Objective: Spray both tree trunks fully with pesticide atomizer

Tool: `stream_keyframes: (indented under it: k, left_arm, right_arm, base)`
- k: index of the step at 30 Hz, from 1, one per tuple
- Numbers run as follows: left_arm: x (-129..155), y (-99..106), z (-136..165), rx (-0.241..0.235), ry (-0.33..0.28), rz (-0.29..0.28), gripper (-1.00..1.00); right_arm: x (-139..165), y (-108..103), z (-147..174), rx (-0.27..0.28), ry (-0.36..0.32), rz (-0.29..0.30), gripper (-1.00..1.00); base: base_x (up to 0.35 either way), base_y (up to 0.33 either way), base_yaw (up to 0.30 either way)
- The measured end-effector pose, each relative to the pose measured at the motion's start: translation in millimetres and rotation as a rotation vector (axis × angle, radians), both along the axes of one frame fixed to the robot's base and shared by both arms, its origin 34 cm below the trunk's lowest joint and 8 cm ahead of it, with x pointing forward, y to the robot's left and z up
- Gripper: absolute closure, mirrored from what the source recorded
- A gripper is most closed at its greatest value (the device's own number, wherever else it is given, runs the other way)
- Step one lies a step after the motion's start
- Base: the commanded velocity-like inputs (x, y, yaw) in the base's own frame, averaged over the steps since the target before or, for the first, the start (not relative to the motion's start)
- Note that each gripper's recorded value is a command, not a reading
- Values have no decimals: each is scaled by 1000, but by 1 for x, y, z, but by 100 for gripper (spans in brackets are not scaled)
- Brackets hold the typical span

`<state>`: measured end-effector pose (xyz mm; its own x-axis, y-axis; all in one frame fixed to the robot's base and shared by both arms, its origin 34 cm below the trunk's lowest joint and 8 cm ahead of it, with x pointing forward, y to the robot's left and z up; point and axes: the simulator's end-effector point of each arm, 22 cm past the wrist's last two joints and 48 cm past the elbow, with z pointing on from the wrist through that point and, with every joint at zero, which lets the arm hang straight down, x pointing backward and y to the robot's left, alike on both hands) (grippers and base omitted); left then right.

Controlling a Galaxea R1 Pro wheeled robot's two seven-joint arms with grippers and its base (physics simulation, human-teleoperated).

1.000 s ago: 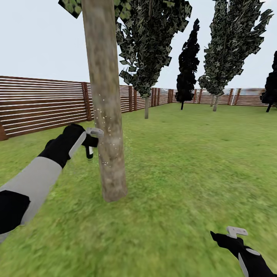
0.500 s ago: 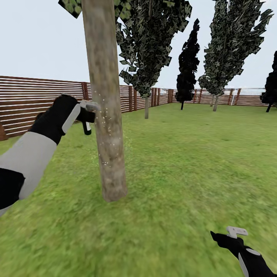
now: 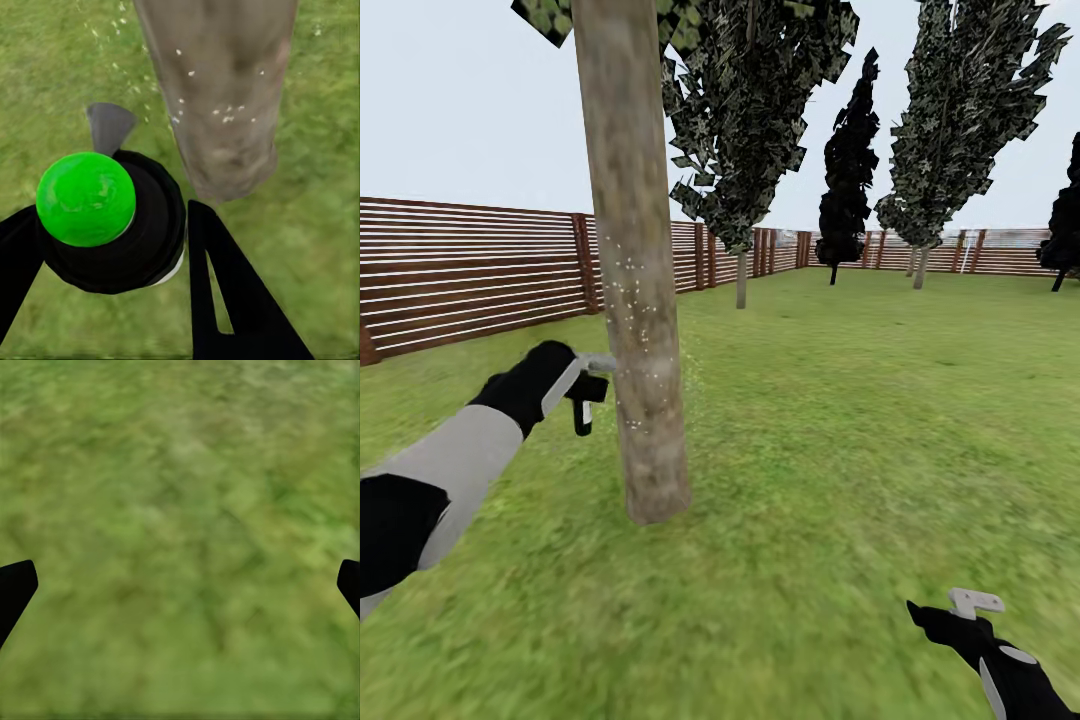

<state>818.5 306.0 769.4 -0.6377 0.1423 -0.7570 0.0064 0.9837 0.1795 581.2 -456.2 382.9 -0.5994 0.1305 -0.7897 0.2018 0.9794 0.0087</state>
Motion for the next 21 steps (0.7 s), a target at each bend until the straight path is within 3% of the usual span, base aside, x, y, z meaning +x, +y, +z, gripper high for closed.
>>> stream_keyframes:
  k: [10,15,17,19,21]
  left_arm:
    - [-15,-40,-112,-51,29,-82,100]
    - [-18,-29,-156,-53,10,-56,100]
    - [-27,-24,-187,-61,5,-45,100]
    - [-37,-29,-212,-110,-7,-34,100]
    - [-38,-35,-218,-176,-52,-14,100]
  right_arm:
    - [0,0,0,-3,0,1,-100]
    - [0,0,0,-1,0,1,-100]
    - [0,0,0,1,-2,0,-100]
    - [0,0,0,2,-1,-1,-100]
    - [0,0,0,2,-1,-2,-100]
  base:
    - [0,0,0]
    - [0,0,0]
    - [0,0,32]
    - [0,0,172]
    - [0,0,234]
